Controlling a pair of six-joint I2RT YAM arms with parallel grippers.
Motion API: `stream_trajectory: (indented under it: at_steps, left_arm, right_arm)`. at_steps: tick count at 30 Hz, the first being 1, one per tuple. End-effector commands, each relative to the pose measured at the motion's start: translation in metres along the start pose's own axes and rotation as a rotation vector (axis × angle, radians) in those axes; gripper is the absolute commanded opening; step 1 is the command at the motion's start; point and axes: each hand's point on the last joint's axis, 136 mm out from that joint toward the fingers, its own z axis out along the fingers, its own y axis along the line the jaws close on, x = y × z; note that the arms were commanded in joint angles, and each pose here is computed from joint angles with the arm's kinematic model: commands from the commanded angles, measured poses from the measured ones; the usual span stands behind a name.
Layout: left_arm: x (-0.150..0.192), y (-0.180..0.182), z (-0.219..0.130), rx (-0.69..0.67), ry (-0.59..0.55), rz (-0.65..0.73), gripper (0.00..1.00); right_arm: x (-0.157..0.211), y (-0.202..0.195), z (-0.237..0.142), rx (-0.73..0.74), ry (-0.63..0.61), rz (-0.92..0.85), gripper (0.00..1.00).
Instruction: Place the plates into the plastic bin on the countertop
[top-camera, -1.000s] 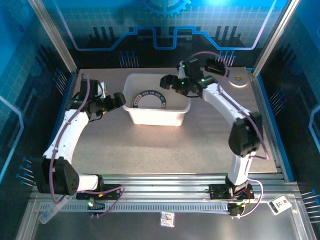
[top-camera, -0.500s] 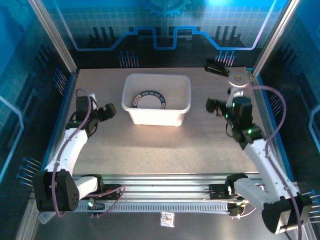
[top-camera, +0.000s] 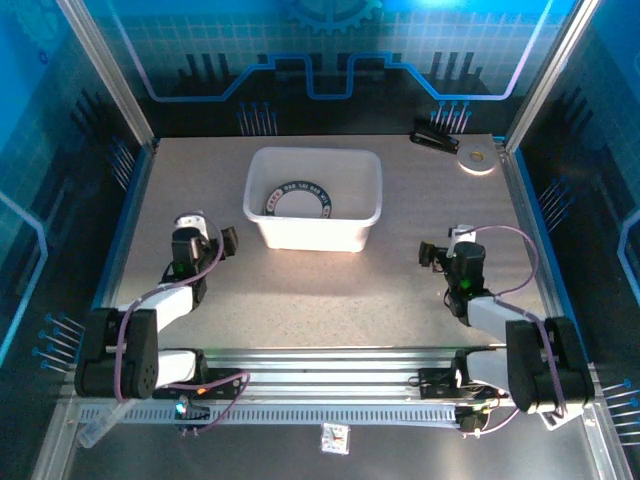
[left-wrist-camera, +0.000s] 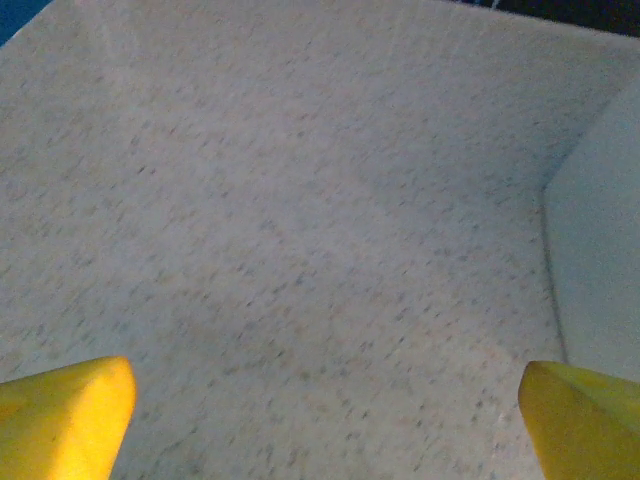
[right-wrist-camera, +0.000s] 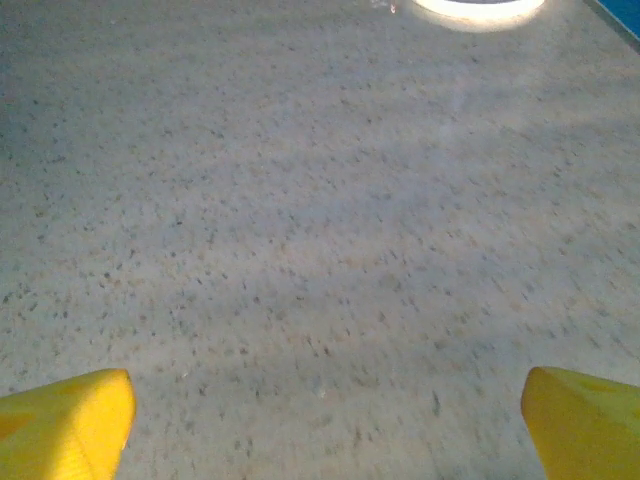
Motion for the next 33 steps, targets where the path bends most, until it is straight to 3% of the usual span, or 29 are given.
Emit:
stream_trajectory:
  at_steps: [1, 8, 10, 13, 18, 20, 33]
  left_arm:
    - [-0.03, -0.016, 0.005, 0.035, -0.172, 0.058, 0.99]
    - [-0.012, -0.029, 0.027, 0.058, -0.156, 0.13, 0.99]
    - [-0.012, -0.028, 0.027, 0.05, -0.152, 0.123, 0.99]
    - [-0.012, -0.026, 0.028, 0.043, -0.149, 0.116, 0.99]
    - [-0.012, -0.026, 0.028, 0.041, -0.149, 0.116, 0.99]
    - [-0.012, -0.026, 0.028, 0.04, -0.148, 0.116, 0.99]
    - [-0.012, -0.026, 0.027, 0.041, -0.15, 0.116, 0.99]
  right_arm:
    - [-0.06, 0.023, 0.007, -0.108, -0.182, -0.069, 1.0]
    - [-0.048, 0.026, 0.012, -0.199, -0.349, -0.092, 1.0]
    - [-0.043, 0.024, 0.018, -0.18, -0.261, -0.091, 1.0]
    - [-0.045, 0.026, 0.022, -0.163, -0.268, -0.105, 1.0]
    - [-0.046, 0.037, 0.039, -0.182, -0.166, -0.144, 1.0]
    - [-0.043, 0.051, 0.039, -0.234, -0.151, -0.194, 1.0]
    - [-0.044, 0.05, 0.04, -0.235, -0.151, -0.187, 1.0]
